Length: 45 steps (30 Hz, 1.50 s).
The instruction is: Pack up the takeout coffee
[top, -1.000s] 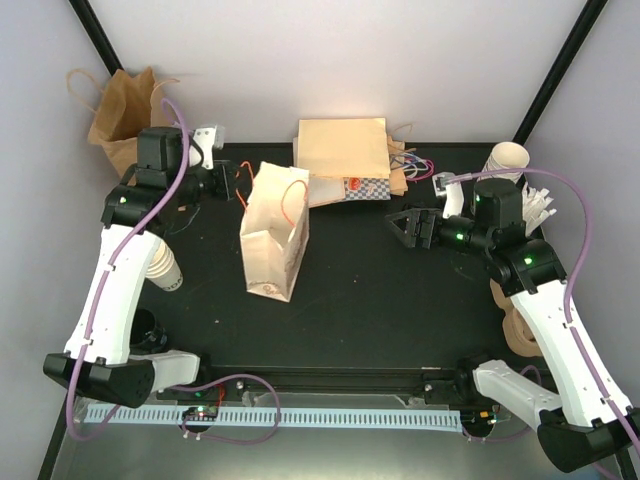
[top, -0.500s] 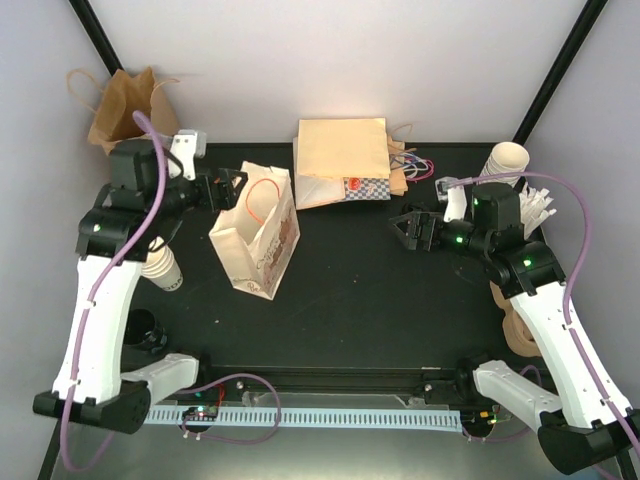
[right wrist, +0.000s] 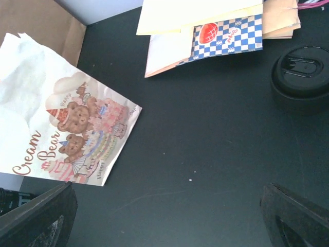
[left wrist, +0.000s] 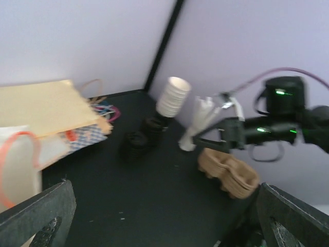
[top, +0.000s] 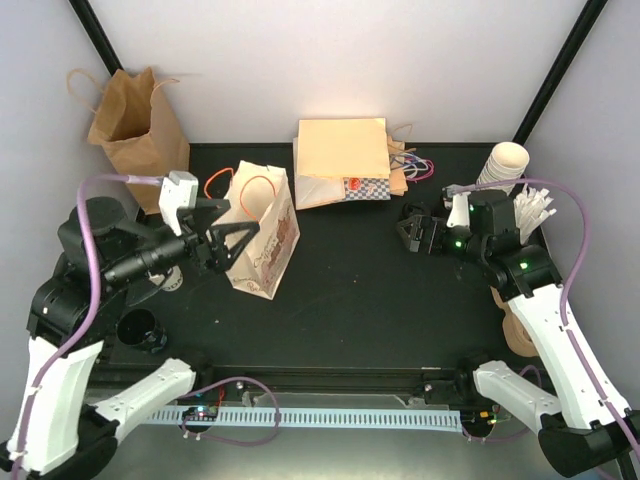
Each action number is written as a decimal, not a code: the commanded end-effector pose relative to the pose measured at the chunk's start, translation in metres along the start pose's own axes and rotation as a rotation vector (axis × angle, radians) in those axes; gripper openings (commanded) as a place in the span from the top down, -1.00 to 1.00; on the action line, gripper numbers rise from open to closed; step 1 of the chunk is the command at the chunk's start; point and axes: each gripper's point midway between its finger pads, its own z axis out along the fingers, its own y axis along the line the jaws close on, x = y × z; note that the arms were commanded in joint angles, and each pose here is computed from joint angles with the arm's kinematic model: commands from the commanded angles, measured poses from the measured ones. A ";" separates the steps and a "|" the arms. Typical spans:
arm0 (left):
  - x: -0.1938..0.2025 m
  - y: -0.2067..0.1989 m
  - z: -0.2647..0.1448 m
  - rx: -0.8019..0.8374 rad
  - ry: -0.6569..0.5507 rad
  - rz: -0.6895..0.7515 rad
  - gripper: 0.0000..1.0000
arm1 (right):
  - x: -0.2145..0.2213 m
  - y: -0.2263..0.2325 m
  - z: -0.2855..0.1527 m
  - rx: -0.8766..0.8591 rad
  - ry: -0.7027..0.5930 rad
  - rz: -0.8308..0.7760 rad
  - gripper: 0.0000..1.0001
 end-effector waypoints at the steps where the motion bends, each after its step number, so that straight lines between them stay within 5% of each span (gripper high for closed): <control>1: 0.002 -0.028 0.007 0.095 0.001 -0.020 -0.98 | 0.004 -0.009 0.000 0.041 -0.003 0.025 -1.00; 14: 0.077 -0.092 0.081 0.270 0.227 0.051 -0.98 | 0.021 -0.051 -0.010 0.253 -0.013 0.121 -1.00; 23: 0.124 -0.084 0.115 0.244 0.349 0.057 -0.98 | 0.022 -0.077 -0.037 0.338 -0.211 0.129 -1.00; 31: 0.134 -0.047 0.129 0.063 0.311 -0.065 -0.98 | 0.043 -0.102 -0.032 0.422 -0.201 0.205 -1.00; 39: 0.132 -0.068 0.110 0.267 0.206 -0.045 -0.98 | 0.045 -0.113 -0.033 0.479 -0.217 0.236 -1.00; 45: 0.143 -0.073 0.111 0.302 0.257 -0.019 -0.98 | 0.047 -0.112 -0.025 0.460 -0.206 0.248 -1.00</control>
